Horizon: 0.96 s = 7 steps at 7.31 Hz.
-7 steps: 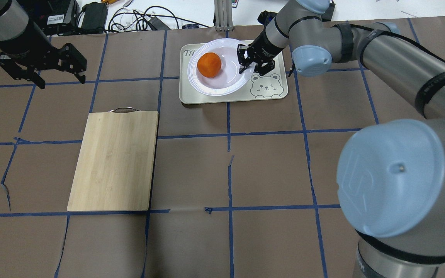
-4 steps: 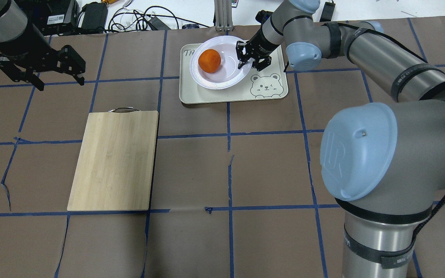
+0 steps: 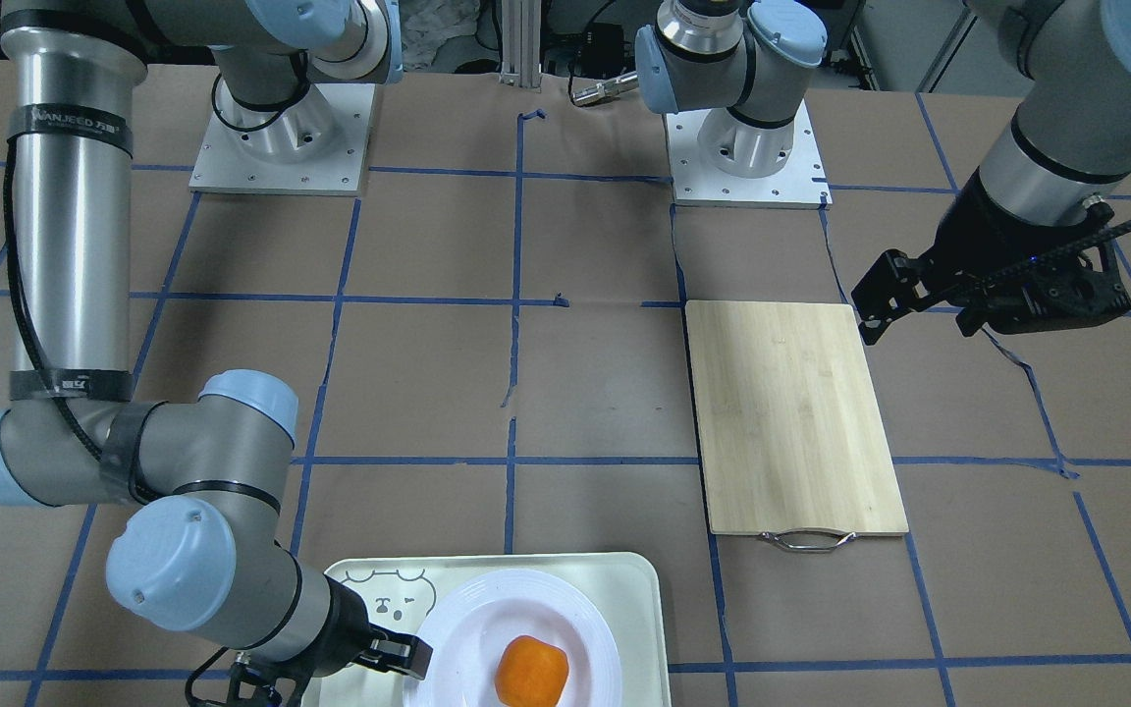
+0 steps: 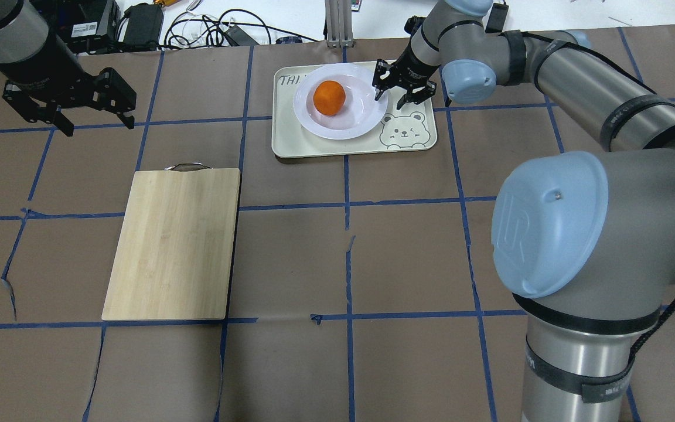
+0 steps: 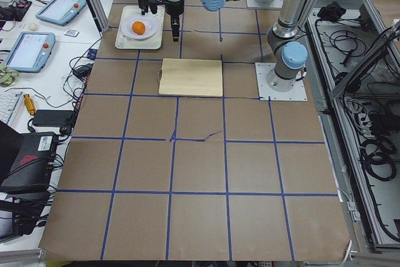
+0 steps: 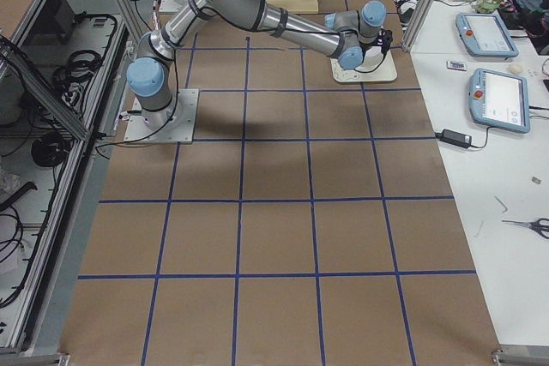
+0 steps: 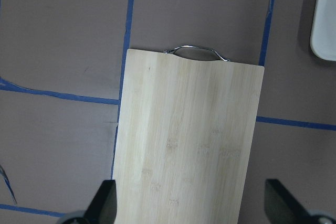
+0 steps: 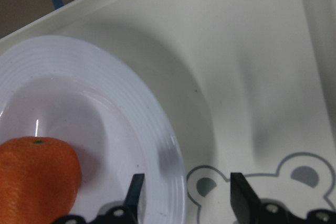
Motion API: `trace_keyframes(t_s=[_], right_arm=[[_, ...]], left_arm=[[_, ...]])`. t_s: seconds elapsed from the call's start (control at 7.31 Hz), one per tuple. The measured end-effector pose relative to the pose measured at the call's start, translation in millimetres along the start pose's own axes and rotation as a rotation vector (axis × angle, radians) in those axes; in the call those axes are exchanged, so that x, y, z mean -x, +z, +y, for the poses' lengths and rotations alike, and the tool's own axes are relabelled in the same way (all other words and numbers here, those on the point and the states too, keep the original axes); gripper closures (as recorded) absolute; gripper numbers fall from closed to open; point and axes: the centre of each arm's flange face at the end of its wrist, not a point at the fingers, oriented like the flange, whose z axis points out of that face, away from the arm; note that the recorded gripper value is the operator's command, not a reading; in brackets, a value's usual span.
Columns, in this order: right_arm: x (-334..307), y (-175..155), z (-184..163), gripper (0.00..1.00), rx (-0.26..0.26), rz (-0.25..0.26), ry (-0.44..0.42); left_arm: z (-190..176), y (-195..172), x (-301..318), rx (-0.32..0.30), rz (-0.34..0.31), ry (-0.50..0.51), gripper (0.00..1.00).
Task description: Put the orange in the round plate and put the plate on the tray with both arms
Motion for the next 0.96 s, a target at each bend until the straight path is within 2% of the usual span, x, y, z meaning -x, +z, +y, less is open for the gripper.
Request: trace_keyframes(t_s=[0.27, 0.41, 0.68, 0.82, 0.96], right_arm=[[14, -90, 18, 0.0, -0.014, 0.08, -0.032], [19, -134, 40, 0.0, -0.006, 0.148, -0.09], [22, -230, 104, 0.0, 0.017, 0.267, -0.222], [19, -271, 146, 0.0, 0.031, 0.302, -0.256], [14, -292, 177, 0.0, 0.037, 0.316, -0.279]], left_arm=[[6, -5, -22, -0.009, 0.001, 0.066, 0.0], [7, -6, -26, -0.012, -0.001, 0.078, 0.0], [9, -9, -29, -0.018, 0.001, 0.085, 0.0], [10, -10, -31, -0.02, 0.004, 0.089, 0.0], [12, -12, -35, -0.024, 0.004, 0.095, 0.0]])
